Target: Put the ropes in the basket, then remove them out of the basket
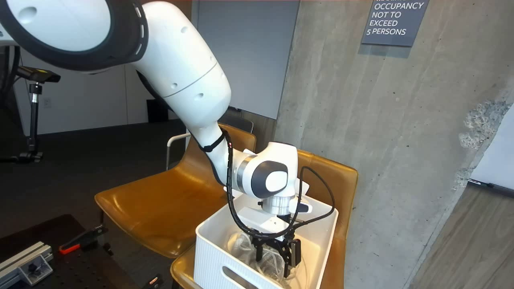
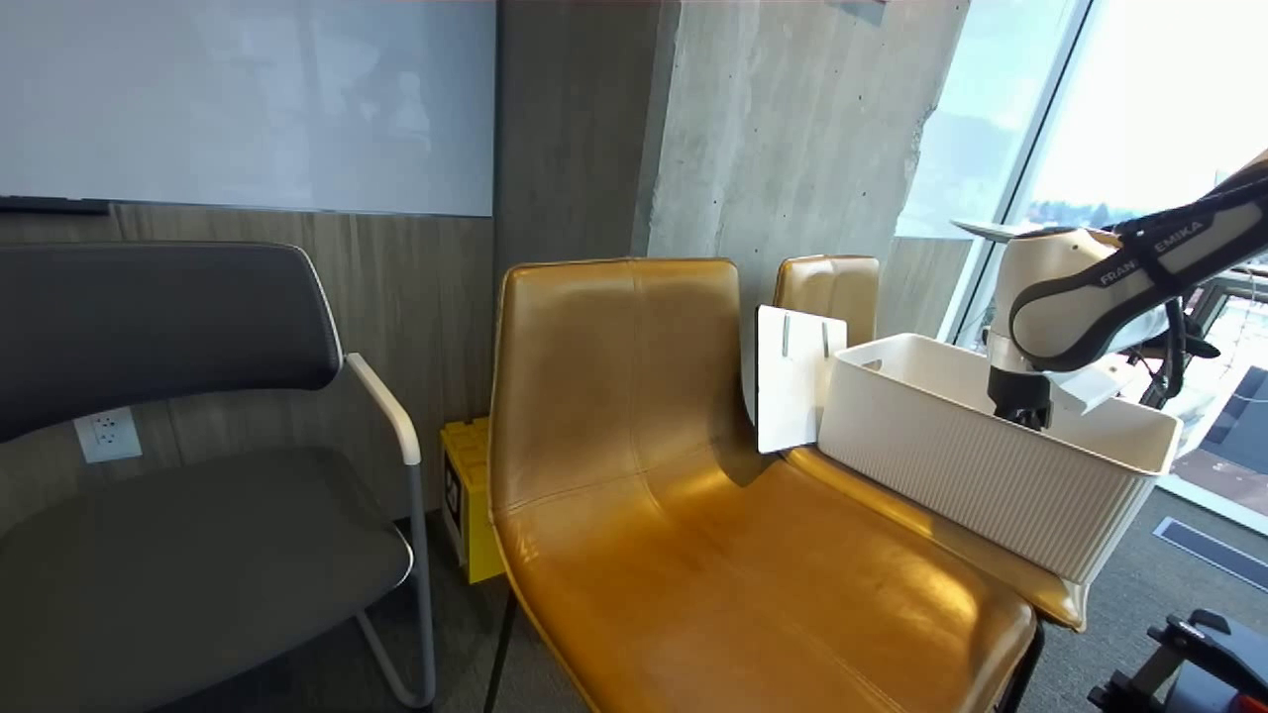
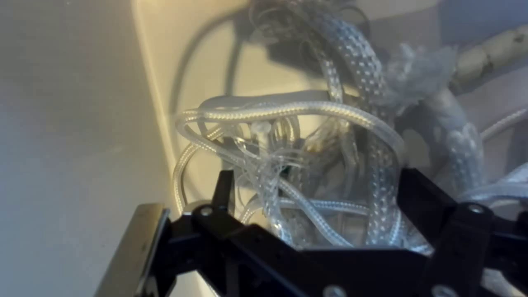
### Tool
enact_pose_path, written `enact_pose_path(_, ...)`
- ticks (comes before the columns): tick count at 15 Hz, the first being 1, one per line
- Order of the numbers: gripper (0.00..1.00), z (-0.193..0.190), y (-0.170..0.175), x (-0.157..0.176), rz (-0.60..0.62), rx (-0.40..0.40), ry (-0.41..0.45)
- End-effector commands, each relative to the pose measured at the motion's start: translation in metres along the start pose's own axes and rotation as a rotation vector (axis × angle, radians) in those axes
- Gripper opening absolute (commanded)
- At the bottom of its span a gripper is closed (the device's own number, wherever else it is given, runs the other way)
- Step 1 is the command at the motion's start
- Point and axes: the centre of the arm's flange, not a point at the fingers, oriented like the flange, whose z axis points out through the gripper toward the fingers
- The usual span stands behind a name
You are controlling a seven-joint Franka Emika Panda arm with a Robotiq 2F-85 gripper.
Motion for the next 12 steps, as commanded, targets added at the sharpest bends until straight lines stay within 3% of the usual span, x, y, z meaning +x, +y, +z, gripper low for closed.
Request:
enact_pose_path(1, 1.0, 0.034, -0.003, 0.016, -0.03, -0.008, -0.04)
enact_pose_path(6, 1.0, 0.064, -0.018, 0.001, -0.041, 0.009, -0.079)
enact_pose_path(7, 0.75, 0.067, -0.022, -0.003, -0.04, 0.012, -0.083)
enact_pose_path(8, 0.74, 0.068, -0.024, -0.006, -0.04, 0.014, -0.086)
enact_pose_path(12, 0.45, 0.057, -0.027, -0.012, -0.033, 0.014, -0.081)
